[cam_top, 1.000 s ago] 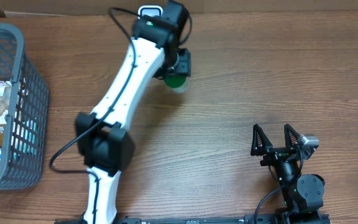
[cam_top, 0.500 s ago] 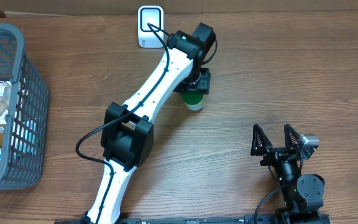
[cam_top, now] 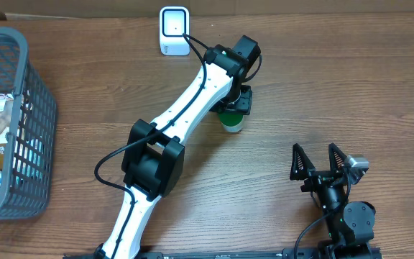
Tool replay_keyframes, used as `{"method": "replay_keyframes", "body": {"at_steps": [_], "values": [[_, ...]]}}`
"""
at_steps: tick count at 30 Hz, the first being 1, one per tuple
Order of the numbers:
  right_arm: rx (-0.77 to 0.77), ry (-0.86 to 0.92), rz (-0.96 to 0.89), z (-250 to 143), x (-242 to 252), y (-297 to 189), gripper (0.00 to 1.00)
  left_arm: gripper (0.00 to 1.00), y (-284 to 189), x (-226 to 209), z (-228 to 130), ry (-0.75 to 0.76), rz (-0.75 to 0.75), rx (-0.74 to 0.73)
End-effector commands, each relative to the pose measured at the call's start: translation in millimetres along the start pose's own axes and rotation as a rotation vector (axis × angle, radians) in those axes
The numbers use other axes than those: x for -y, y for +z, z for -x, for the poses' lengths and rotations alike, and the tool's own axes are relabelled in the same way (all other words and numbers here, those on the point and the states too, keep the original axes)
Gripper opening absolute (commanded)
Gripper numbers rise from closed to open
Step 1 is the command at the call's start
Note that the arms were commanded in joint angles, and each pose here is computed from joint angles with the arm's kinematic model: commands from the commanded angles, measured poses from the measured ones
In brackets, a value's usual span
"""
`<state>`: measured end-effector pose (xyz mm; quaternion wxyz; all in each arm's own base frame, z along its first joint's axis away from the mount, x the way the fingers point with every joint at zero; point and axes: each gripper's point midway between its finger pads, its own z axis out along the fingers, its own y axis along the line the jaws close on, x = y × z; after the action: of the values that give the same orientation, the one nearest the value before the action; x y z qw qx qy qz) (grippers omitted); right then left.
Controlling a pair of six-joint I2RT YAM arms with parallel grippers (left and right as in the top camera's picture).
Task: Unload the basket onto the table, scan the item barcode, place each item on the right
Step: 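Lift the jar out and set it upright on the table centre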
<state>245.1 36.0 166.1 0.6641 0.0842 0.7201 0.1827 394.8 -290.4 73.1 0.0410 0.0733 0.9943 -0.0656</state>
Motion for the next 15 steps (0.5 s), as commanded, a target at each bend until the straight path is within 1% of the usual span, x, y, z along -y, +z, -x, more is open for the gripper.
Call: {"method": "replay_keyframes", "body": {"at_steps": [1,4,8,11,15], "values": [[0.005,-0.005,0.004,-1.1,0.5,0.1,1.00,0.76,3.5,3.6,-1.9,-0.005,-0.003,-0.007],[0.005,-0.005,0.004,-1.1,0.5,0.1,1.00,0.82,-3.3,1.8,2.5,-0.011,-0.007,0.006],[0.005,-0.005,0.004,-1.1,0.5,0.1,1.00,0.85,-35.3,0.1,17.4,-0.017,-0.022,0.060],[0.005,-0.005,0.004,-1.1,0.5,0.1,1.00,0.85,-83.8,-14.8,30.5,-0.039,-0.001,0.129],[0.005,-0.004,0.004,-1.1,0.5,0.1,1.00,0.84,-166.3,-55.6,35.1,-0.110,0.041,0.250]]}}
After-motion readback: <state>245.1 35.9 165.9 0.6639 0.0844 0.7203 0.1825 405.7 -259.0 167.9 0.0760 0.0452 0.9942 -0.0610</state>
